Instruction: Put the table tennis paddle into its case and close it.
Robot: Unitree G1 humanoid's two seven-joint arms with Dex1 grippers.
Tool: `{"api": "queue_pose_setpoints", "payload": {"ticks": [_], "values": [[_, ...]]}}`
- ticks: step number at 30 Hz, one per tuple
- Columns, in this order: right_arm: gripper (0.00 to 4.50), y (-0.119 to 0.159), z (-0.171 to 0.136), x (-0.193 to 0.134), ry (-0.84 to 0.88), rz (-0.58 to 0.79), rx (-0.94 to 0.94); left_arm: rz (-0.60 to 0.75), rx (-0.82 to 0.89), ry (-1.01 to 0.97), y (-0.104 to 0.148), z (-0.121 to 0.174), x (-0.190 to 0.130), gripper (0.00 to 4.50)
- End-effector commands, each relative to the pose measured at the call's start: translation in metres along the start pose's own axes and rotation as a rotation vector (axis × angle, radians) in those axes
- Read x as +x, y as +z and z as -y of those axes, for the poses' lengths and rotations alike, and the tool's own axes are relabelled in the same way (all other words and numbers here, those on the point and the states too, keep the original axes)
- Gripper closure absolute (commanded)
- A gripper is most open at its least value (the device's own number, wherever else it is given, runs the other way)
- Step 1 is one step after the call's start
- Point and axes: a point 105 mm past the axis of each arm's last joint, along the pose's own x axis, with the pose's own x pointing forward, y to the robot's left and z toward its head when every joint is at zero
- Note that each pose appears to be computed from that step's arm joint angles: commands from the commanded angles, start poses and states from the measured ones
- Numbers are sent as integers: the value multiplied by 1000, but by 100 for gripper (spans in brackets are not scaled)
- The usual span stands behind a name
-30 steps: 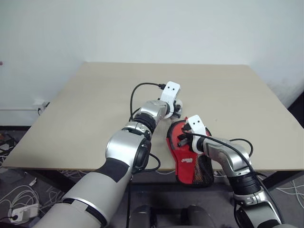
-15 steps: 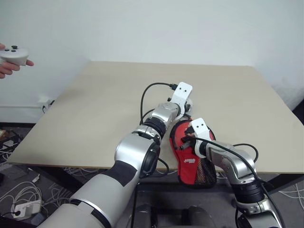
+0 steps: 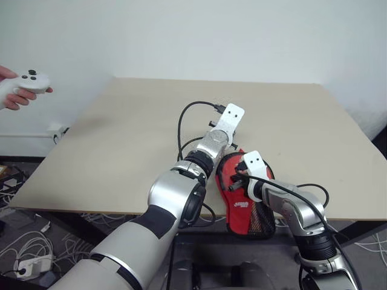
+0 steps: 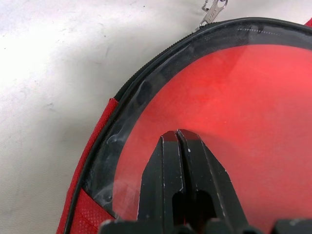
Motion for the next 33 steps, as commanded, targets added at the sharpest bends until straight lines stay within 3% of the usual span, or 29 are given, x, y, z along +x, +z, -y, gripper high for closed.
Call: {"api": "queue_pose_setpoints", "payload": {"ticks": [1, 2, 6, 17, 26, 33], "values": [[450, -20, 1, 4, -4, -83, 25, 104, 18, -77, 28, 20, -2, 340], [450, -19, 1, 4, -3, -82, 24, 102, 20, -99, 27, 23, -2, 340], [450, -17, 1, 5, -4, -76, 20, 113, 75, -82, 26, 22, -2, 239], [450, -17, 4, 4, -24, -67, 27, 159, 62, -78, 38, 26, -3, 239], [450, -15, 11, 6, -31, -73, 17, 48, 85, -392, 5, 58, -7, 239], [450, -8, 11, 13, -11, -68, 0, -7, 100, -493, -11, 60, -11, 239]]}}
